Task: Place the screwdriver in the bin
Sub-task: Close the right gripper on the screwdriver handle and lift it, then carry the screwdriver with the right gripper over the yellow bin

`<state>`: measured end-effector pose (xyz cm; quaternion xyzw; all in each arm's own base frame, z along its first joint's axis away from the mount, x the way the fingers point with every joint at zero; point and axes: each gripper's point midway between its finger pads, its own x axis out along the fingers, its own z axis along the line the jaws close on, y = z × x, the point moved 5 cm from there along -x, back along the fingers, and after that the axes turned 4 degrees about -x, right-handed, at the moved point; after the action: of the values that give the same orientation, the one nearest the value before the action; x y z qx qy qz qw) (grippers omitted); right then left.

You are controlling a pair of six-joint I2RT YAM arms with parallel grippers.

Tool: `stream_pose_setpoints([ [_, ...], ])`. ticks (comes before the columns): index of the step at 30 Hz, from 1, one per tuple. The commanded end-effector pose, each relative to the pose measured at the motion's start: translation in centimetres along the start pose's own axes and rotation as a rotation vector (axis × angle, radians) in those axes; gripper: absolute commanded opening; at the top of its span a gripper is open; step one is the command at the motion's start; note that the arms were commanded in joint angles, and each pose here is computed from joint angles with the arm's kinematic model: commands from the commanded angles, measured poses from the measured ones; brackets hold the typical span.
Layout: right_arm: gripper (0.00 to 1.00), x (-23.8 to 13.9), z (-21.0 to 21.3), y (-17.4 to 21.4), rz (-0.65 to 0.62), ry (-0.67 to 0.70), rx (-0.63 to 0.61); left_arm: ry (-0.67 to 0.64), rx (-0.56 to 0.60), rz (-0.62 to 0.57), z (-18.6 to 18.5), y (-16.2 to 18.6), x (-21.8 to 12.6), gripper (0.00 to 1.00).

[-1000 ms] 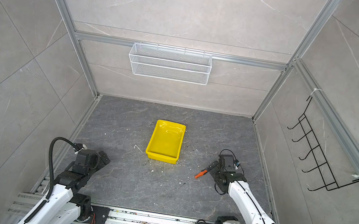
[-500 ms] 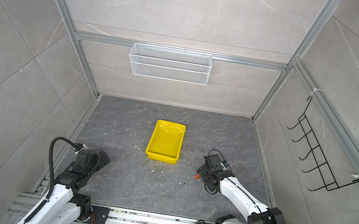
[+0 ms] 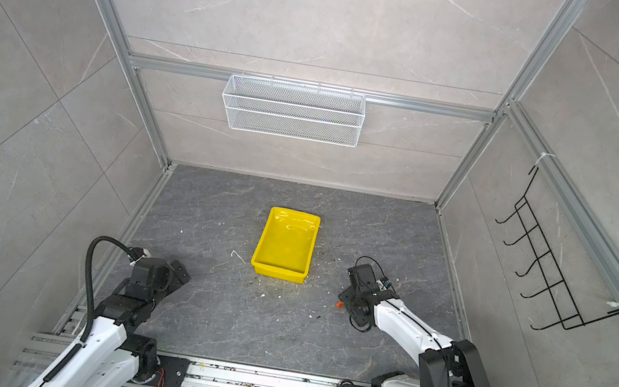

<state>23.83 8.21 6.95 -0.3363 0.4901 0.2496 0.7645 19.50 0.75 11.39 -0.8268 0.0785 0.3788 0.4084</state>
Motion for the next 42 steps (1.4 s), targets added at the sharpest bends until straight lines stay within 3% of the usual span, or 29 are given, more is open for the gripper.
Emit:
stream_pose_setpoints([
  [1, 0.63, 0.4, 0.2, -0.3, -0.009, 0.038, -0.019, 0.037, -0.012, -0.018, -0.8, -0.6, -0.2, 1.00],
  [5, 0.59, 1.1, 0.5, -0.5, -0.002, 0.058, -0.039, 0.035, -0.011, -0.017, -0.8, -0.6, -0.2, 1.00],
  [9, 0.42, 1.3, 0.7, -0.7, -0.006, 0.070, -0.046, 0.034, -0.013, -0.020, -0.8, -0.6, -0.2, 1.00],
  [13, 0.15, 1.3, 0.5, -0.7, -0.008, 0.070, -0.050, 0.034, -0.014, -0.023, -0.8, -0.7, -0.2, 1.00],
  [16, 0.08, 0.6, 0.6, -0.9, -0.034, 0.066, -0.088, 0.034, -0.014, -0.022, -0.9, -0.7, -0.1, 1.00],
  [22, 0.06, -4.0, 3.4, -3.9, -0.217, 0.070, -0.255, 0.038, -0.004, -0.010, -1.0, -0.6, 0.0, 1.00],
  [29, 0.07, -8.7, 12.3, -6.1, -0.304, -0.093, -0.396, 0.034, -0.011, -0.024, -0.9, -0.7, 0.0, 1.00],
  [34, 0.08, -7.2, 21.0, -5.5, -0.199, -0.234, -0.499, 0.039, -0.006, -0.018, -1.0, -0.7, 0.0, 1.00],
  [42, 0.08, -1.4, 28.0, -3.4, -0.098, -0.208, -0.569, 0.047, 0.000, -0.020, -1.0, -0.7, -0.1, 1.00],
])
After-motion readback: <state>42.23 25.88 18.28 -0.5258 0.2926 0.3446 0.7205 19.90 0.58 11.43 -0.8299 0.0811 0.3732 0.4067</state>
